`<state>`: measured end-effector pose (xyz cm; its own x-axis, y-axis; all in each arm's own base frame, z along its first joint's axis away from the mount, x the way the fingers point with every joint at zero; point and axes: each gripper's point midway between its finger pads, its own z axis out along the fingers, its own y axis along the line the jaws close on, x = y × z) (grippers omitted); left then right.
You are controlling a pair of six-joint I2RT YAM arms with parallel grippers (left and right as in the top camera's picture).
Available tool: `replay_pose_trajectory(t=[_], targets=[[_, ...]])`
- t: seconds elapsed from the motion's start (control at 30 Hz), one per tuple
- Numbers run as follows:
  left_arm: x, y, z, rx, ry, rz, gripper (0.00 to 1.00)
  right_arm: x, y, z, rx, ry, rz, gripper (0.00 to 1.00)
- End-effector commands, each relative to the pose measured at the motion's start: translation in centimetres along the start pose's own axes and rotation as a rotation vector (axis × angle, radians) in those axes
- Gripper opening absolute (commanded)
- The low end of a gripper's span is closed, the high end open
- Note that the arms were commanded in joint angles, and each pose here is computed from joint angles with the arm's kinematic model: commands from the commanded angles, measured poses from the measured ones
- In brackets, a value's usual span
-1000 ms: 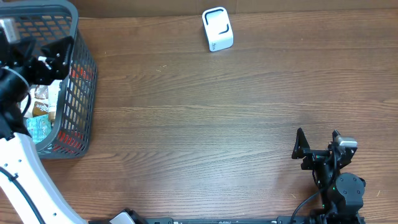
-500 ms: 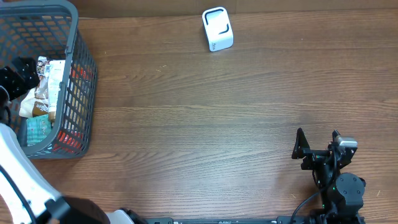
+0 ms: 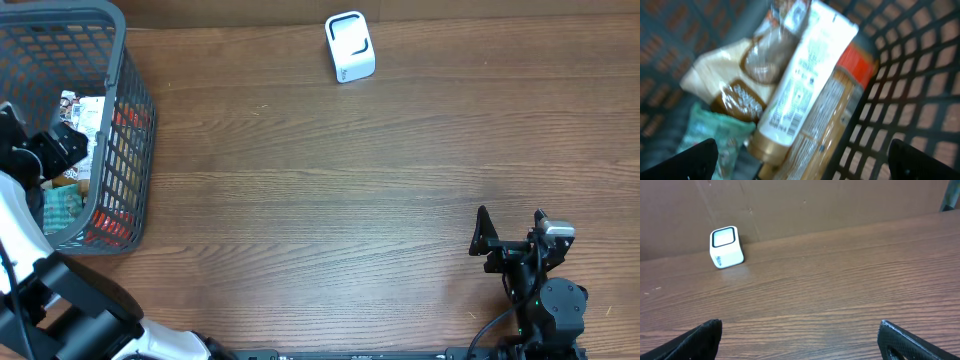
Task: Scan the item barcode
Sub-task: 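Reach the left gripper into the grey basket toward the packages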
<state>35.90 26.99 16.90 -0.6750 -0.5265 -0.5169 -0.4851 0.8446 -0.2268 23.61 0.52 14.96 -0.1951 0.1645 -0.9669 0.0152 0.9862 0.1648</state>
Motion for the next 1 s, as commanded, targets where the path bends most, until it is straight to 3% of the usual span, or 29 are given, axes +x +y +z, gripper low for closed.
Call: replay_pose_trajectory(t=[0.0, 0.3, 0.63, 0.7, 0.8, 0.83, 0.87, 0.93, 0.97], targets=[[1.2, 0.0, 1.7, 0.004, 0.071, 0.025, 1.0, -0.1, -0.3, -0.2, 0.017, 0.002, 0.003, 1.0], [5.5, 0.9, 5.8, 0.023, 0.259, -0.025, 0.98, -0.1, -0.3, -0.2, 0.018, 0.002, 0.003, 1.0], [9.1, 0.7, 10.2, 0.093, 0.394, 0.015, 0.93, -0.1, -0.3, -0.2, 0.017, 0.002, 0.003, 1.0], [9.8, 0.6, 10.9, 0.098, 0.417, 0.015, 0.84, -0.1, -0.3, -0.2, 0.017, 0.002, 0.003, 1.0], [10.5, 0.4, 11.6, 0.104, 0.443, 0.016, 0.56, -0.1, -0.3, -0.2, 0.017, 0.002, 0.003, 1.0], [10.7, 0.3, 11.8, 0.105, 0.449, 0.017, 0.29, -0.1, -0.3, -0.2, 0.018, 0.002, 0.003, 1.0], [10.7, 0.3, 11.8, 0.105, 0.449, 0.017, 0.16, -0.1, -0.3, -0.2, 0.017, 0.002, 0.003, 1.0], [10.5, 0.3, 11.8, 0.104, 0.444, 0.014, 0.04, -0.1, -0.3, -0.2, 0.017, 0.002, 0.003, 1.0], [10.4, 0.3, 11.8, 0.103, 0.441, 0.012, 0.04, -0.1, -0.3, -0.2, 0.017, 0.002, 0.003, 1.0]])
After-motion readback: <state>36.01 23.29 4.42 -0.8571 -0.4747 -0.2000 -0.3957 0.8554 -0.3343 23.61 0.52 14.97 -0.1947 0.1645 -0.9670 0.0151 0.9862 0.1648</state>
